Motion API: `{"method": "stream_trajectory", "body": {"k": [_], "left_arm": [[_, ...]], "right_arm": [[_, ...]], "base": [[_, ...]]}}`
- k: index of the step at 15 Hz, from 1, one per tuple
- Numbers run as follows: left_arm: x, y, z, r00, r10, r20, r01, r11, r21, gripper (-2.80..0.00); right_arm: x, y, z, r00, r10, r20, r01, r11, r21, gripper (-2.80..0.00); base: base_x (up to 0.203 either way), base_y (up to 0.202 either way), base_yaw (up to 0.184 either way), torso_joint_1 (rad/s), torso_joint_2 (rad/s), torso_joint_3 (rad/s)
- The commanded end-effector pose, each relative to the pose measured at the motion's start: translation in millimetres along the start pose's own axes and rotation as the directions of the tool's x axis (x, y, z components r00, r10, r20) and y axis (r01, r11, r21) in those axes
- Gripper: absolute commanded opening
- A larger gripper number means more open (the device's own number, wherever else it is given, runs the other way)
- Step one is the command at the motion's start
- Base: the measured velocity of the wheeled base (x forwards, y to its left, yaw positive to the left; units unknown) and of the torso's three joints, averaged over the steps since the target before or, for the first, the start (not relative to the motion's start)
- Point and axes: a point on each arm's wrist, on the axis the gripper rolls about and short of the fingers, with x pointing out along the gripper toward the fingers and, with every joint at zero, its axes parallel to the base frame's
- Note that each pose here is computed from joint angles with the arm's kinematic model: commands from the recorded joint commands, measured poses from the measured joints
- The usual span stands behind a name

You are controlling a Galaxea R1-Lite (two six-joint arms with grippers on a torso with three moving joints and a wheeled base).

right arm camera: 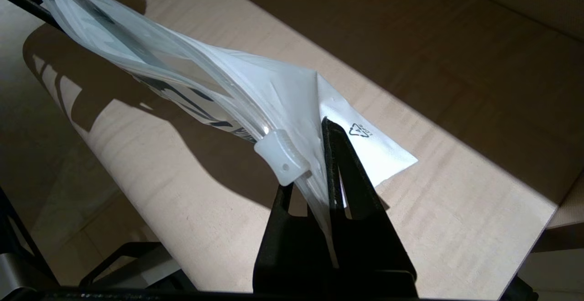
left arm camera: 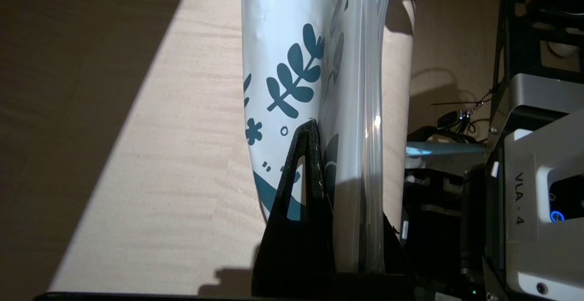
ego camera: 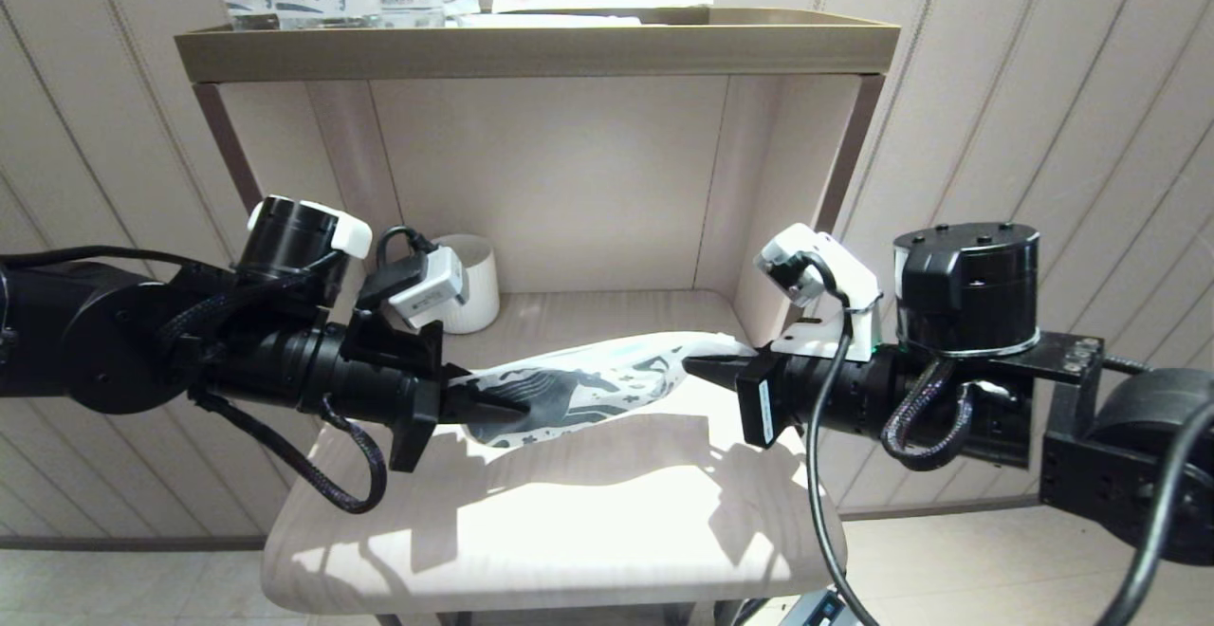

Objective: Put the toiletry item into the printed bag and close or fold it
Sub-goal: Hand it to the other hand

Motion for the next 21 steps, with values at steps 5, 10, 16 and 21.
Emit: {"method": "stream_trajectory", "body": {"k": [5,10,16,21], "left_arm": [[-0.2,-1.5,-0.6,1.0,-0.005,0.0,0.005,1.0,0.005,-2.8],[-0.4,-1.9,-0.6,1.0,-0.005,0.0,0.005,1.0,0.006,-2.8],[-0.8,-2.4,-0.6,1.0,-0.009,0.0,0.009,1.0,0.002,-2.8],[-6.7,-4.7,8.6,0.998,-0.064,-0.009,0.063,0.997,-0.051,-2.8]], "right_arm": [[-0.4,0.6,-2.8,1.0,0.018,-0.008,-0.018,1.0,-0.015,0.0],[0.3,-2.5,-2.6,1.0,0.01,-0.006,-0.01,1.0,-0.025,0.0],[-7.5,-1.4,-4.7,0.994,0.106,-0.011,-0.107,0.994,-0.024,0.0],[-27.4,-25.9,-2.6,0.978,0.183,-0.102,-0.193,0.976,-0.103,0.0]], "base": [[0.0,0.0,0.0,0.0,0.0,0.0],[0.0,0.0,0.0,0.0,0.0,0.0],[0.0,0.0,0.0,0.0,0.0,0.0],[0.0,0.0,0.0,0.0,0.0,0.0]]}}
